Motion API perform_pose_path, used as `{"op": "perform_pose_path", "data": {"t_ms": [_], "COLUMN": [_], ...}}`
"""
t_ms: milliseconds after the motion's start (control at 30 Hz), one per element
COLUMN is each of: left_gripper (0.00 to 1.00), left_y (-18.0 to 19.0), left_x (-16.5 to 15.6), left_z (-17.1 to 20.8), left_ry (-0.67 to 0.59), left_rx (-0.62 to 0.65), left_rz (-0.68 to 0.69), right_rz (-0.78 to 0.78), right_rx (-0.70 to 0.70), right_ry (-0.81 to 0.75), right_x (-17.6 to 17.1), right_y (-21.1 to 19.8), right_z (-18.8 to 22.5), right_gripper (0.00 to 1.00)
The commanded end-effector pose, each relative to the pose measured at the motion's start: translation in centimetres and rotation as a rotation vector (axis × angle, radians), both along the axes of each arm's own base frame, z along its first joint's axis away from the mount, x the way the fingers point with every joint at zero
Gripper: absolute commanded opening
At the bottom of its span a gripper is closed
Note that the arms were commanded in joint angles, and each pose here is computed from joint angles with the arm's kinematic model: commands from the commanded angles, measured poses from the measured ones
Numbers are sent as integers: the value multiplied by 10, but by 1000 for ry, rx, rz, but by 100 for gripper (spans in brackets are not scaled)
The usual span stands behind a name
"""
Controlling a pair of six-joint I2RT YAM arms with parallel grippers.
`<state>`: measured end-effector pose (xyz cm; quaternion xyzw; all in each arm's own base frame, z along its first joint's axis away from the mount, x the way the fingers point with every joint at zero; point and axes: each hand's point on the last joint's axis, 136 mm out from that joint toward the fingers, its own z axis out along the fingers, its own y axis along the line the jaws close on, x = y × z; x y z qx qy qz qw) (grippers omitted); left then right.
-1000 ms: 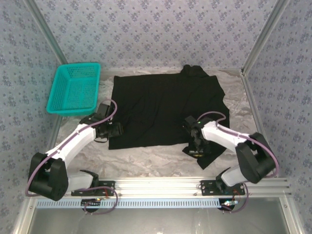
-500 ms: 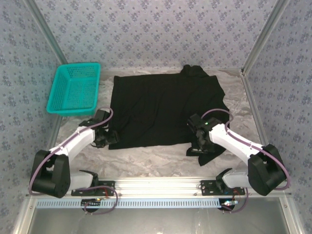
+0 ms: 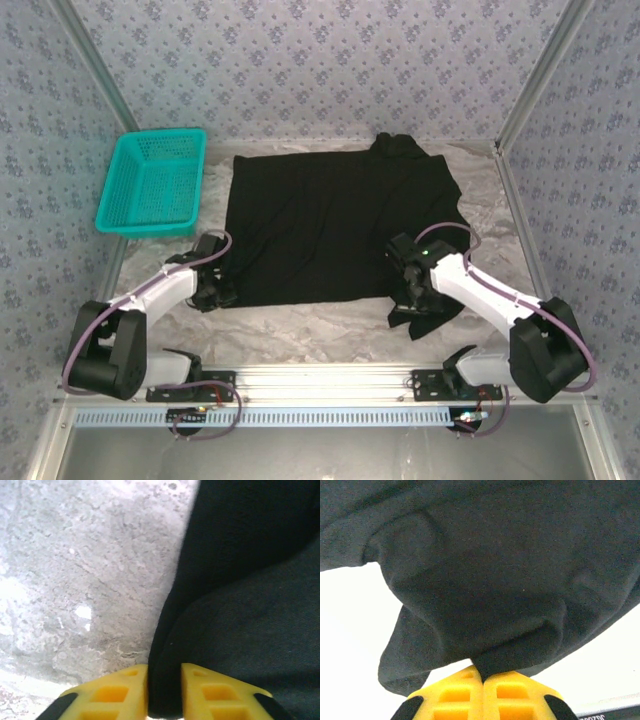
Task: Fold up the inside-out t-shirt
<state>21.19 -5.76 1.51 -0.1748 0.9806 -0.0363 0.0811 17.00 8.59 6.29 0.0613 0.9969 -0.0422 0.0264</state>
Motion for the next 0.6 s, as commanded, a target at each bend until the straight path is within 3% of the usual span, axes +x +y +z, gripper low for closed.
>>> {"op": "perform_pose_path", "data": {"t_ms": [0,267,567], "left_gripper": [15,0,0], "left_y": [-14,-13,0], "left_x": [-5,-12,-20], "left_z": [-6,-3,35], "left_ry": [-2,-3,-120], "left_rx": [-76,-77,-59], "left_rz": [-7,-8,89], "right_rz": [-33,-73,-168], "right_rx": [-46,-63,-75], "right_ry": [-17,-32,-104], "right_x": [-5,-16,-28], "right_y": [-14,-25,-46], "right_z": [15,25,58], "right_gripper": [0,0,0]}}
